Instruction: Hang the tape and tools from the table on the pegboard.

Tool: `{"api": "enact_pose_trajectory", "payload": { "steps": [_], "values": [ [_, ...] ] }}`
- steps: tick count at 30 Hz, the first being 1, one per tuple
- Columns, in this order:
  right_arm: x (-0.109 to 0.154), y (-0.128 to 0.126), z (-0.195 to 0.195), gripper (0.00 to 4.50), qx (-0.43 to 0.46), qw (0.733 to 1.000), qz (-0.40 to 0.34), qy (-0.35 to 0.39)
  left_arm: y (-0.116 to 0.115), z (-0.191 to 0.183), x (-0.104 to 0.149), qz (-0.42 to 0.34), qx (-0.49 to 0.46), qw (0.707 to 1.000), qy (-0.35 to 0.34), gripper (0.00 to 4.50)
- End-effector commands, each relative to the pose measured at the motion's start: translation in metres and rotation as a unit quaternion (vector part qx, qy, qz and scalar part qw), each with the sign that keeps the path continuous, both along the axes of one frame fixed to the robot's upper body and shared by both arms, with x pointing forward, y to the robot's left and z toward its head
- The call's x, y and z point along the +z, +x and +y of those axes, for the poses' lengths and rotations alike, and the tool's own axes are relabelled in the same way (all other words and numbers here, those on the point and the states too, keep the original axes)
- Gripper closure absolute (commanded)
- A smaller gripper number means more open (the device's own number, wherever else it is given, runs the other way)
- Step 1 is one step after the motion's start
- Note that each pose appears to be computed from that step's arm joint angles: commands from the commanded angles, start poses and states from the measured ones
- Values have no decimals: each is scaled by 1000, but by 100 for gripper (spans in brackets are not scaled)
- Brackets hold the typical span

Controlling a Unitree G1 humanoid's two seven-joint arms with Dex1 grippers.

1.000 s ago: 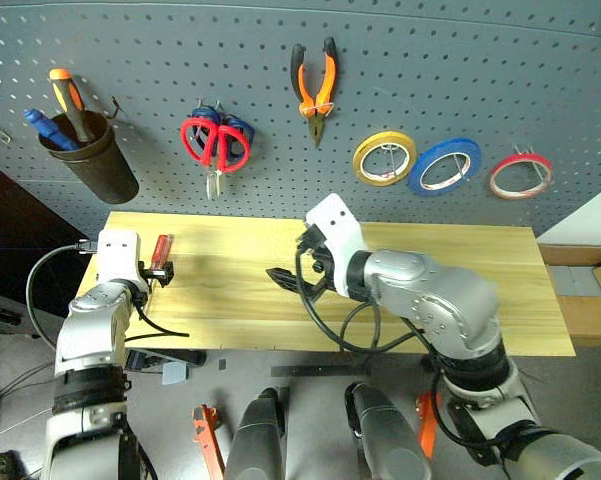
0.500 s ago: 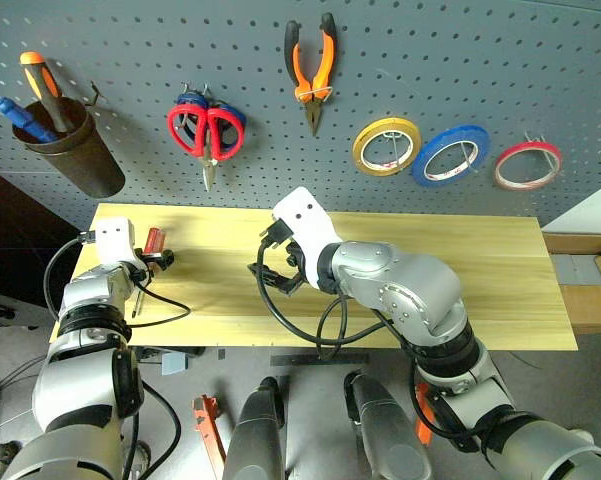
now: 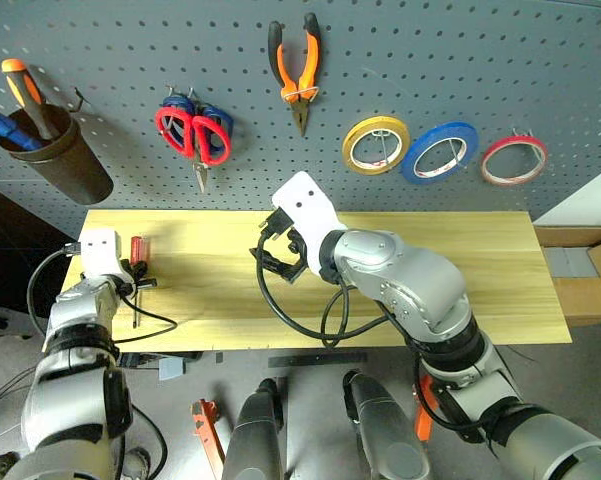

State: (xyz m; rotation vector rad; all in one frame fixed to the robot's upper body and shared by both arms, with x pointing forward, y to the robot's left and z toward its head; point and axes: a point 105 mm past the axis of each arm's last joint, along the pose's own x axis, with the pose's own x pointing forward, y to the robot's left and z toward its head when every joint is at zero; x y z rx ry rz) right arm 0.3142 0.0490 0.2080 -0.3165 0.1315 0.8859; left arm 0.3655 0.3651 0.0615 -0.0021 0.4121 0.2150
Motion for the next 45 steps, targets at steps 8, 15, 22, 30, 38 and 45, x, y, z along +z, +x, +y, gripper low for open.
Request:
{"api": "enact_pose_trajectory", "payload": {
  "steps": [8, 15, 22, 30, 38, 45],
  "values": [
    [40, -29, -23, 0, 107, 987, -111, 49, -48, -83, 55, -177, -94, 976, 86, 372],
    [51, -46, -42, 0, 173, 976, -108, 76, -55, -122, 153, -343, -142, 902, 220, 372],
    [51, -50, -42, 0, 202, 970, -112, 79, -58, -129, 253, -479, -120, 820, 288, 372],
    [56, -43, -37, 0, 208, 966, -128, 81, -56, -97, 340, -569, -38, 780, 257, 372],
    [61, -42, -35, 0, 199, 966, -142, 84, -54, -66, 355, -580, 13, 776, 246, 372],
    [96, -41, -36, 0, 192, 954, -170, 155, -56, -50, 345, -569, 35, 778, 265, 372]
  ]
}}
